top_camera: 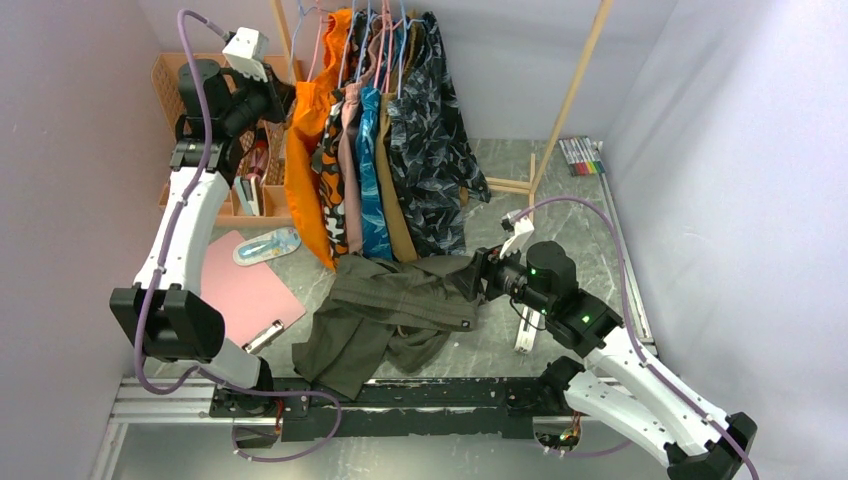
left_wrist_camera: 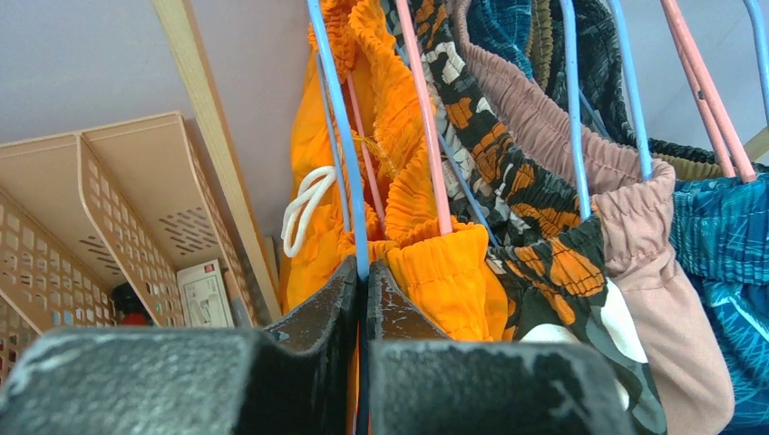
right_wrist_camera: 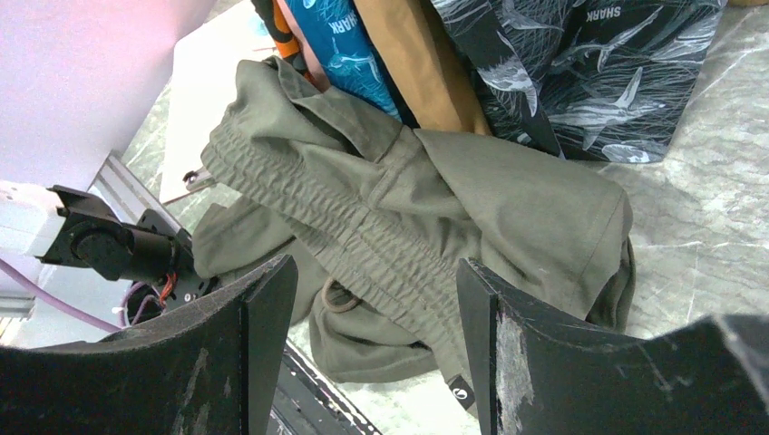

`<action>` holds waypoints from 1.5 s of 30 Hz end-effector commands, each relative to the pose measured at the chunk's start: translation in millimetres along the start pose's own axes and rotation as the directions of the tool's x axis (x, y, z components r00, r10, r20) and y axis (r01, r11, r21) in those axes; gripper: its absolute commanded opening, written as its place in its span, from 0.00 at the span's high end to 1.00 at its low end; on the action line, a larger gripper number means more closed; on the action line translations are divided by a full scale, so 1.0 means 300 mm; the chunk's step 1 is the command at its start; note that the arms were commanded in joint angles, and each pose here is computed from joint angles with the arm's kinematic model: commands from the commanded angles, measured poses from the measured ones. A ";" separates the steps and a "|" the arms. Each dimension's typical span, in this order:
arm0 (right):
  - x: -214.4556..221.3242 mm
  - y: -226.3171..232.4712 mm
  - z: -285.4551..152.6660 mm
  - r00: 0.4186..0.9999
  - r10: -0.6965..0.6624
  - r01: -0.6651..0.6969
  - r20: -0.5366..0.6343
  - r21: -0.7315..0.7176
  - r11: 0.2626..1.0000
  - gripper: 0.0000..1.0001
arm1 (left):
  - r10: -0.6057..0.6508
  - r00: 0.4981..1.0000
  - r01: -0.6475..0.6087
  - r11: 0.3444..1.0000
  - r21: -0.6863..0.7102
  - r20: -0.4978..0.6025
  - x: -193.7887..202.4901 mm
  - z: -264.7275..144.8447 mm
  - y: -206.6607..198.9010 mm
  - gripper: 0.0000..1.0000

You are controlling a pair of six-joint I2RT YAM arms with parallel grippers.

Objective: Place the shorts on the hanger
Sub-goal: Pick up the hanger from the clothesline.

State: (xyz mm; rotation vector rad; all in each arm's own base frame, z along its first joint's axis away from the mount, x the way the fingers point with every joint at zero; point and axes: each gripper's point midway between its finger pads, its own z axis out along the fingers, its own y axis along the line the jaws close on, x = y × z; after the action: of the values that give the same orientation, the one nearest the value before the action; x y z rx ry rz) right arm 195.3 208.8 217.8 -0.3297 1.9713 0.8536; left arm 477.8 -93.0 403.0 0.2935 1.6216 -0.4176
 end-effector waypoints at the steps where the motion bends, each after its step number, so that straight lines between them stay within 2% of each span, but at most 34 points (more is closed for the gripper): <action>1: 0.000 -0.011 0.011 1.000 0.000 0.000 0.012 0.007 1.000 0.32 | 0.083 0.989 -0.076 0.996 -0.055 0.121 -0.125 -0.029 -0.023 0.93; 6: 0.004 -0.013 0.013 1.000 0.002 -0.002 0.011 0.009 1.000 0.32 | 0.098 0.970 -0.070 0.989 -0.129 0.223 -0.175 -0.078 -0.002 0.93; 12: 0.006 -0.015 0.013 1.000 0.003 -0.003 0.010 0.011 1.000 0.32 | 0.085 0.958 -0.051 0.990 -0.130 0.273 -0.185 -0.094 -0.007 0.93; 18: 0.009 -0.021 0.008 1.000 0.001 -0.002 0.010 0.019 1.000 0.32 | 0.082 0.955 -0.046 0.990 -0.131 0.286 -0.162 -0.114 -0.013 0.93; 25: 0.001 -0.015 0.009 1.000 0.000 -0.001 0.016 0.012 1.000 0.31 | 0.081 0.969 -0.041 0.985 -0.170 0.234 -0.115 -0.173 -0.008 0.93; 34: -0.022 0.002 0.022 1.000 0.005 -0.005 0.023 -0.004 1.000 0.32 | 0.080 0.979 -0.028 0.964 -0.265 0.188 -0.096 -0.409 -0.038 0.93; 38: -0.029 -0.001 0.030 1.000 -0.002 0.002 0.019 0.006 1.000 0.32 | -0.018 0.983 0.090 0.916 -0.392 0.183 -0.124 -0.546 -0.012 0.93; 41: -0.029 -0.005 0.033 1.000 -0.005 0.004 0.007 0.017 1.000 0.32 | -0.075 0.975 0.164 0.873 -0.459 0.207 -0.139 -0.653 -0.009 0.93; 45: -0.041 -0.001 0.019 1.000 -0.008 0.008 0.010 0.021 1.000 0.32 | -0.097 0.948 0.219 0.890 -0.401 0.303 -0.204 -0.772 -0.085 0.93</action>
State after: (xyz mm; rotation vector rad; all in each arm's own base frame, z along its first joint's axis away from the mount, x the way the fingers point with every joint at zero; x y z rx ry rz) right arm 202.8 212.4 202.5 -0.3220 2.0256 0.8247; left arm 301.8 -24.0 466.1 -0.1118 1.4615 -0.1849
